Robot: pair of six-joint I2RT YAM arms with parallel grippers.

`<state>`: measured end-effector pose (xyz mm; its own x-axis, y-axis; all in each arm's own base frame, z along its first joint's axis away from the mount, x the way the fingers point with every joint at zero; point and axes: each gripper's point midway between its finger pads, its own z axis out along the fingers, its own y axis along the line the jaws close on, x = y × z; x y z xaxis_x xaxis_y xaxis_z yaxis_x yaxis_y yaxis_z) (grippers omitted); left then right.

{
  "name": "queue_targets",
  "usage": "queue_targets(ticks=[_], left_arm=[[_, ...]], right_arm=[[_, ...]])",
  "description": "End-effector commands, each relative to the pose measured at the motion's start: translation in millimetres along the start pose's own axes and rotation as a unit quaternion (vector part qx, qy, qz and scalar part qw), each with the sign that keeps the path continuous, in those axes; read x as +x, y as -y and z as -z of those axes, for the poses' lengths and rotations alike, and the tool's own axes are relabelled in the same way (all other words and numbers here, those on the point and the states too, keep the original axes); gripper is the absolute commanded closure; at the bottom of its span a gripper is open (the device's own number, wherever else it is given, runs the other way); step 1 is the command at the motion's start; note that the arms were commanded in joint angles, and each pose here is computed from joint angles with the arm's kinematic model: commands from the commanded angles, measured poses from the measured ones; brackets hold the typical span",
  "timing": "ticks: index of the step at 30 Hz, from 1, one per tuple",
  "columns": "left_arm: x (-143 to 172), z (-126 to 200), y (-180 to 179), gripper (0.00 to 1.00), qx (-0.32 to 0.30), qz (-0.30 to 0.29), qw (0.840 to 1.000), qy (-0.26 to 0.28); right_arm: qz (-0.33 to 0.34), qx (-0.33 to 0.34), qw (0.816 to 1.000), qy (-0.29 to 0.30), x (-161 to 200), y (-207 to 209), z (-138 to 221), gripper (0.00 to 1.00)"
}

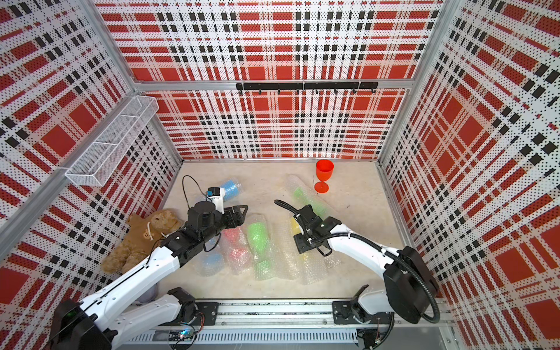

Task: Unpack wine glasses from bubble wrap
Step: Place the bubble wrap at the center of the board, then unwrap the bubble wrap.

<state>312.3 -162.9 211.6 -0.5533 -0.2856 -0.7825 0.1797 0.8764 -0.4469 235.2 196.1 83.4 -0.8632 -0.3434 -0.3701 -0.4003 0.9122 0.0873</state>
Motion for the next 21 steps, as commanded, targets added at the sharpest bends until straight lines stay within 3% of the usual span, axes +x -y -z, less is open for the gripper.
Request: queue_targets(ticks=[1, 9, 15, 21], left_arm=[[-7, 3, -1, 0.22, 0.007, -0.004, 1.0, 0.012], [0, 2, 11, 0.22, 0.023, -0.009, 1.0, 0.003], [33, -6, 60, 0.22, 0.09, 0.01, 0.994, -0.055], [63, -13, 93, 0.22, 0.134, 0.023, 0.986, -0.099]], right_arm=[[0.007, 0.005, 1.0, 0.014, -6, 0, 14, 0.49], [0.009, -0.013, 0.999, 0.029, -10, -5, 21, 0.71], [-0.019, -0.106, 0.992, 0.066, -24, -30, 31, 0.84], [-0.048, -0.161, 0.982, 0.081, -31, -41, 27, 0.86]])
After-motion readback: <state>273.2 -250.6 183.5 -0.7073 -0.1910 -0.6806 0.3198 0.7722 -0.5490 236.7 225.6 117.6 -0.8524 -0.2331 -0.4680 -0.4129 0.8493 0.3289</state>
